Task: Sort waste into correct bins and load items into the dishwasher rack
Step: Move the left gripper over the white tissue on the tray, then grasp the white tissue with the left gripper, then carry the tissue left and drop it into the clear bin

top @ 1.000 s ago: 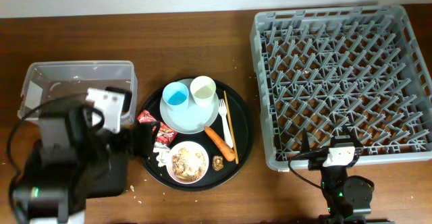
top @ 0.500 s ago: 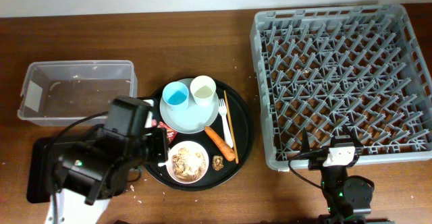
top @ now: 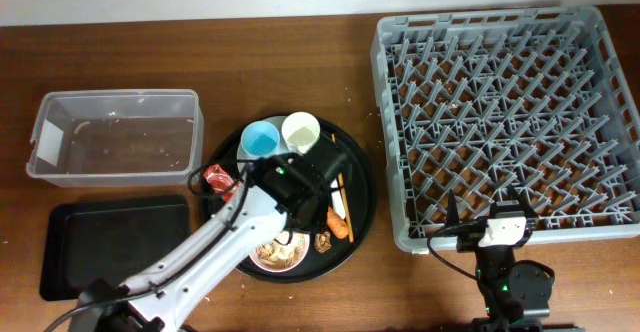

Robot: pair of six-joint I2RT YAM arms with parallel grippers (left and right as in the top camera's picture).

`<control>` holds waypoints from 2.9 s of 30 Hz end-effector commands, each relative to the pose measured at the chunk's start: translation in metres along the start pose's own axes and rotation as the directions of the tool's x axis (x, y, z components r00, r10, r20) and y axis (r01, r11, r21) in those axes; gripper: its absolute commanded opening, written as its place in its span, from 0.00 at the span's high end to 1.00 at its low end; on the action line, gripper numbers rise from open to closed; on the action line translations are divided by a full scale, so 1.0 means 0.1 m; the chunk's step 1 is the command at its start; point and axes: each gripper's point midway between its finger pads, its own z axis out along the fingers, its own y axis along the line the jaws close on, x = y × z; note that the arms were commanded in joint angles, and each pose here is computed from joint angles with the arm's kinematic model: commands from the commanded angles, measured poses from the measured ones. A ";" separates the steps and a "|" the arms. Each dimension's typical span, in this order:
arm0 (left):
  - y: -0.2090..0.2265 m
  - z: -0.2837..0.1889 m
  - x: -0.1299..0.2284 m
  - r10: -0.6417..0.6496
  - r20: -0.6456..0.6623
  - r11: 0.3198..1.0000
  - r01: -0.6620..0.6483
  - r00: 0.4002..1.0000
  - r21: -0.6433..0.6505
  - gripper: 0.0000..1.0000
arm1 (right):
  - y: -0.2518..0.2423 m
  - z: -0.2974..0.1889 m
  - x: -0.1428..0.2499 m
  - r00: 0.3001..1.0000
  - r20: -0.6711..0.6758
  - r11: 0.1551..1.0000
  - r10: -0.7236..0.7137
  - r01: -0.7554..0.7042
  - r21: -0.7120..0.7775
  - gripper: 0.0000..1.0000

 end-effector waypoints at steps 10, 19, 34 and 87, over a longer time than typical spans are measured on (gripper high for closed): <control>1.20 -0.51 -0.27 -0.287 0.099 0.936 0.301 0.953 -0.182 0.68 | 0.01 0.00 0.02 1.000 -0.005 1.000 -0.003 0.003 0.000 0.01; 1.59 -0.39 -0.16 -0.641 0.110 0.738 0.649 0.760 -0.186 0.63 | 0.01 0.00 0.02 1.000 -0.005 1.000 -0.003 0.003 0.000 0.01; 1.31 0.77 0.20 -0.729 0.008 0.683 0.729 0.684 -0.054 0.41 | 0.01 0.00 0.02 1.000 -0.005 1.000 -0.003 0.003 0.000 0.01; 3.63 -0.02 -1.39 -0.778 0.516 0.571 0.745 0.358 0.345 0.26 | 0.01 0.00 0.02 1.000 -0.005 1.000 -0.003 0.003 0.000 0.01</control>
